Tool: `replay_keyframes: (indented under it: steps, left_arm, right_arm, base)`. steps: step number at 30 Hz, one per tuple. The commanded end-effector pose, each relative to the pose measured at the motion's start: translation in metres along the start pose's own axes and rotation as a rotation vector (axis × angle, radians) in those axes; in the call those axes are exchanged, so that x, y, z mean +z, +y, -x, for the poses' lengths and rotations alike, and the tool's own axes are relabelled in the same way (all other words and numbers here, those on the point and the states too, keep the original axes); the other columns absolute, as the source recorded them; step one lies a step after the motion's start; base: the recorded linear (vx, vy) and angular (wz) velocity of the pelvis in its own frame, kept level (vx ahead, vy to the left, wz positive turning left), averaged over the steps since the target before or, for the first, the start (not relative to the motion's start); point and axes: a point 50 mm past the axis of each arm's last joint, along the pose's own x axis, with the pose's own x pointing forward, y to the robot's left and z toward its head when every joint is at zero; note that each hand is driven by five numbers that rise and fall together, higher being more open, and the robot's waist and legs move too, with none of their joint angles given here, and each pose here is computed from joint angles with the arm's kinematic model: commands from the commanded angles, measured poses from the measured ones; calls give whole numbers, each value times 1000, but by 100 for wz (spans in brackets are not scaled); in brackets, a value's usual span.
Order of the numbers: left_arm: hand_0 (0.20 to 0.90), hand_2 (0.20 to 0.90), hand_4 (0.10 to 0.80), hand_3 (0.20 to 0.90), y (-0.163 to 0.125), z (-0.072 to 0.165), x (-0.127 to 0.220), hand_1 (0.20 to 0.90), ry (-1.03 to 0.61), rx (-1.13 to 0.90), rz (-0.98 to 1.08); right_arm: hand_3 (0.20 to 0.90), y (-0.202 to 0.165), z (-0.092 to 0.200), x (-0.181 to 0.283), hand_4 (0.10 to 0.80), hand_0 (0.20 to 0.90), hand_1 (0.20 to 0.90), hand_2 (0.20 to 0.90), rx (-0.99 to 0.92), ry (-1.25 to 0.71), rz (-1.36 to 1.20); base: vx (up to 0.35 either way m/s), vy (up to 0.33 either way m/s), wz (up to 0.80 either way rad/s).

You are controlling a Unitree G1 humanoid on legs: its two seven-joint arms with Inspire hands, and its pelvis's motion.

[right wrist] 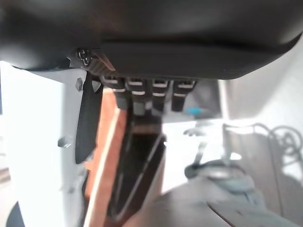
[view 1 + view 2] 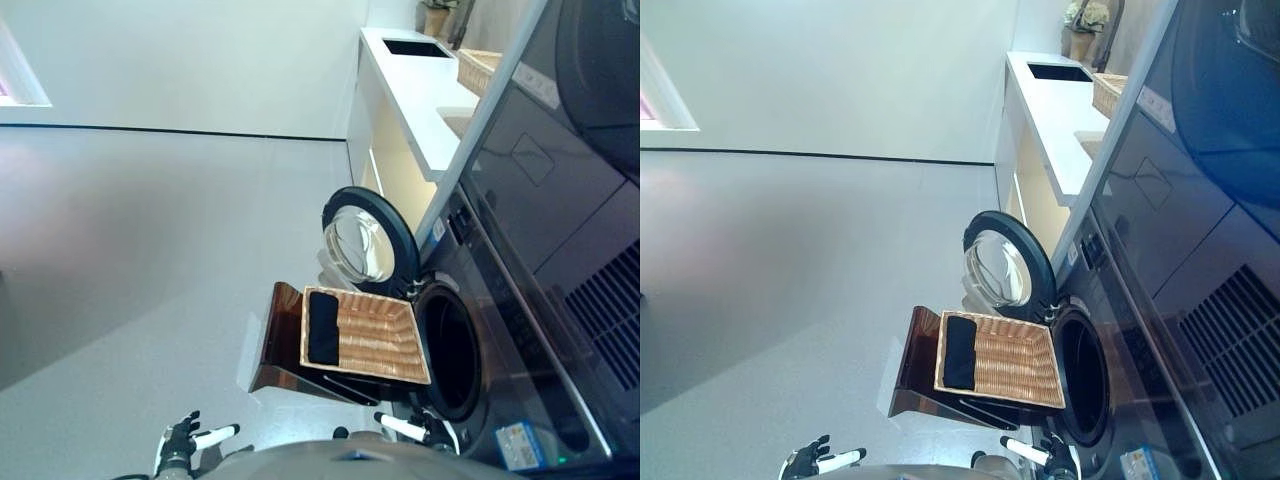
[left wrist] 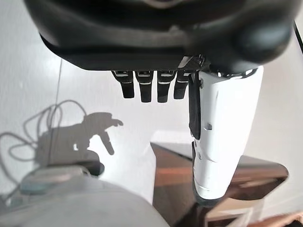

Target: Pick up the clothes and place them into the washing machine

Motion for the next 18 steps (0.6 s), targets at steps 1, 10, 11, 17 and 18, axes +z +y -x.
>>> replay_keyframes:
  steps: [1, 10, 11, 17, 18]
  left_arm:
    - [900, 900, 800, 900, -27, -4, 49, 900, -203, -64, 50]
    - [900, 900, 800, 900, -30, 0, 25, 900, -119, -81, -72]
    - [900, 900, 800, 900, -30, 1, 20, 900, -105, -83, -75]
    - [900, 900, 800, 900, -22, 0, 16, 900, -94, -72, -93]
    - [900, 900, 800, 900, -17, -1, 18, 900, -97, -54, -82]
  right_arm:
    - [900, -14, -7, 35, 800, 900, 900, 900, -35, -142, 14]
    - [900, -20, -10, 45, 800, 900, 900, 900, -91, -158, -35]
    - [900, -18, -10, 49, 800, 900, 900, 900, -81, -169, -39]
    - [900, -16, -15, 69, 800, 900, 900, 900, -66, -186, 31]
    - [900, -11, -16, 81, 800, 900, 900, 900, -52, -219, 50]
  base:
    - [46, -151, 12]
    - [138, 45, 33]
    - [173, 138, -11]
    - [207, 147, -76]
    - [56, 58, -101]
